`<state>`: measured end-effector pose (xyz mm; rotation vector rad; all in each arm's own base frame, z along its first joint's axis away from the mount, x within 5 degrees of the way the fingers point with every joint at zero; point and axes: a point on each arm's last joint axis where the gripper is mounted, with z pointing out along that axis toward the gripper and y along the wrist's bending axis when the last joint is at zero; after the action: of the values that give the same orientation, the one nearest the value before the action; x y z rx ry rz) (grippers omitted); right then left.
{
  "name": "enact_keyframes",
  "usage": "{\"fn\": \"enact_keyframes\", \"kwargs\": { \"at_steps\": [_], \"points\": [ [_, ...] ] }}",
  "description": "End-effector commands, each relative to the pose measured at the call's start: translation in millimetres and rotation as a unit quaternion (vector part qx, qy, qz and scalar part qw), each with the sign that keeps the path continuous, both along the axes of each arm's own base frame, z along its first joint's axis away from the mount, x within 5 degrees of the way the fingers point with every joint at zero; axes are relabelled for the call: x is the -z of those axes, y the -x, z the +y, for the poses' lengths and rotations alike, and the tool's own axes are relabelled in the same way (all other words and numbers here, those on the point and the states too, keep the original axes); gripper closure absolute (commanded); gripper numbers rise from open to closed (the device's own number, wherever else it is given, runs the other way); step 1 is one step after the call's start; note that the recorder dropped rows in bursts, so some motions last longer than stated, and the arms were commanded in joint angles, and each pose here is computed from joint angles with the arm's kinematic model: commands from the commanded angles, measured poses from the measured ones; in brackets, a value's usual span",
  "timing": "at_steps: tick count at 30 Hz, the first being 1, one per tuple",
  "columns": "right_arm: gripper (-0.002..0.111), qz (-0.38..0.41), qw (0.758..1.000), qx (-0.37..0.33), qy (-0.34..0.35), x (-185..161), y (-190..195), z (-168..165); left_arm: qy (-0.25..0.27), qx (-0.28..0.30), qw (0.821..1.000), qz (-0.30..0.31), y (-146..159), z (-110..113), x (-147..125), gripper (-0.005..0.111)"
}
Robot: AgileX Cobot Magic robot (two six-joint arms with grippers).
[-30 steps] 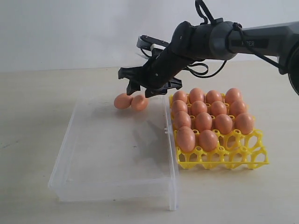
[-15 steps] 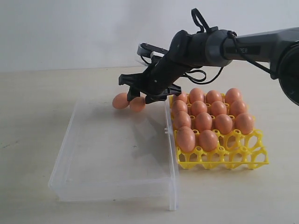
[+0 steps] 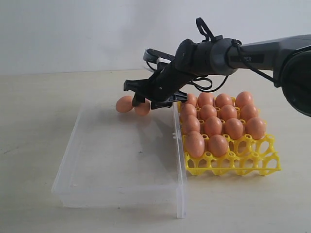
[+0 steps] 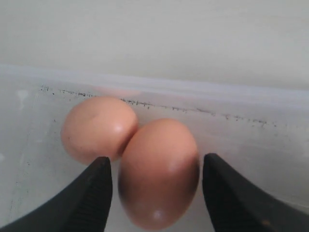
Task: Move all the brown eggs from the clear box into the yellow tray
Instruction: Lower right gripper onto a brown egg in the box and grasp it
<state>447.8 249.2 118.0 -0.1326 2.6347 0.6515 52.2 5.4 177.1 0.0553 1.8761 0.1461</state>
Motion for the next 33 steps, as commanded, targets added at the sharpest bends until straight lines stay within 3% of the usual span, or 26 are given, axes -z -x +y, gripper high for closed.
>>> {"fn": "enact_keyframes", "kwargs": {
  "at_steps": [1,12,13,14,15,16,20,27,33],
  "points": [
    [0.053,0.000,1.000,0.003,0.011,17.3,-2.4,-1.6,0.003,0.003,1.000,-0.006,-0.3,-0.5,-2.1,0.107],
    [0.056,-0.026,0.999,0.018,0.005,18.2,-7.7,-1.6,0.003,0.003,1.000,-0.006,-0.3,-0.5,-2.1,0.107],
    [0.060,-0.028,0.999,0.019,0.005,18.0,-8.1,-1.7,0.003,0.003,1.000,-0.006,-0.3,-0.5,-2.1,0.107],
    [0.076,-0.028,0.999,0.018,0.005,18.0,-7.7,-0.8,0.003,0.003,1.000,-0.006,-0.3,-0.5,-2.1,0.107],
    [0.085,-0.028,0.999,0.018,0.005,18.0,-7.6,-0.8,0.003,0.003,1.000,-0.006,-0.3,-0.5,-2.1,0.107],
    [0.109,-0.036,0.999,0.001,0.013,18.1,-7.3,-0.6,0.003,0.003,1.000,-0.006,-0.3,-0.5,-2.1,0.107],
    [0.108,-0.033,0.999,-0.012,0.015,13.7,-5.4,-0.4,0.003,0.003,1.000,-0.006,-0.3,-0.5,-2.1,0.107],
    [0.108,-0.121,0.992,-0.038,0.008,-57.6,-4.6,-2.2,0.003,0.003,1.000,-0.006,-0.3,-0.5,-2.1,0.107],
    [0.108,-0.143,0.988,-0.060,0.007,-92.4,3.3,-4.6,0.003,0.003,1.000,-0.006,-0.3,-0.5,-2.1,0.107]
  ]
}}
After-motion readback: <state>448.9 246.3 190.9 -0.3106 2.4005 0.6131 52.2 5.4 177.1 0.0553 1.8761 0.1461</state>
